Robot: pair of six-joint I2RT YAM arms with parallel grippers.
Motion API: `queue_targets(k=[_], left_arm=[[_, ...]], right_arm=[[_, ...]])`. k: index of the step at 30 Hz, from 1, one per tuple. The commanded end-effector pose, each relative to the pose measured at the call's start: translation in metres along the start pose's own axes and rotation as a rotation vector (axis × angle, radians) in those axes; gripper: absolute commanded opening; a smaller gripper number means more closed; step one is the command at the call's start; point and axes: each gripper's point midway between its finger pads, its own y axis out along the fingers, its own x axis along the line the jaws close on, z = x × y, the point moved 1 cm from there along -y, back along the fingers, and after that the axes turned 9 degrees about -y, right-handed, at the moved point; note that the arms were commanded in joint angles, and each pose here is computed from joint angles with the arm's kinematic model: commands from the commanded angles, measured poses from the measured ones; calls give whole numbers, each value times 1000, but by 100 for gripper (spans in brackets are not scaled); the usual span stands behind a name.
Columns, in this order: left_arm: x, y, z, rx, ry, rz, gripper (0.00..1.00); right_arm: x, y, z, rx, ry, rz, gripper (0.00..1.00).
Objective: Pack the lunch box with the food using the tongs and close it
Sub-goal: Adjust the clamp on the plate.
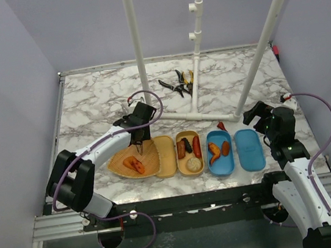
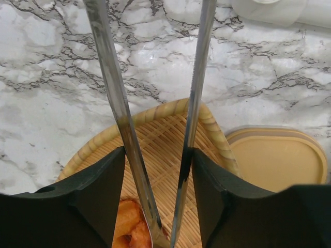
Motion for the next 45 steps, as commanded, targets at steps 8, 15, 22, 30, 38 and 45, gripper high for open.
queue_targets(k=[8, 15, 22, 30, 38, 45], left_arm=[[-9, -2, 1, 32, -199, 200, 60], [-2, 0, 4, 42, -327, 275, 63], [-4, 3, 2, 33, -336, 302, 63], [2, 7, 1, 26, -342, 286, 60], [5, 15, 0, 36, -367, 270, 59], [5, 9, -8, 1, -340, 286, 41]], right_arm=[[-5, -3, -2, -24, -1, 24, 100], [-6, -3, -3, -25, 1, 25, 100], [-6, -3, -2, -24, 1, 25, 100], [-6, -3, -1, -21, 1, 26, 100], [-5, -3, -1, -21, 3, 21, 100], [-6, -3, -1, -22, 3, 24, 100]])
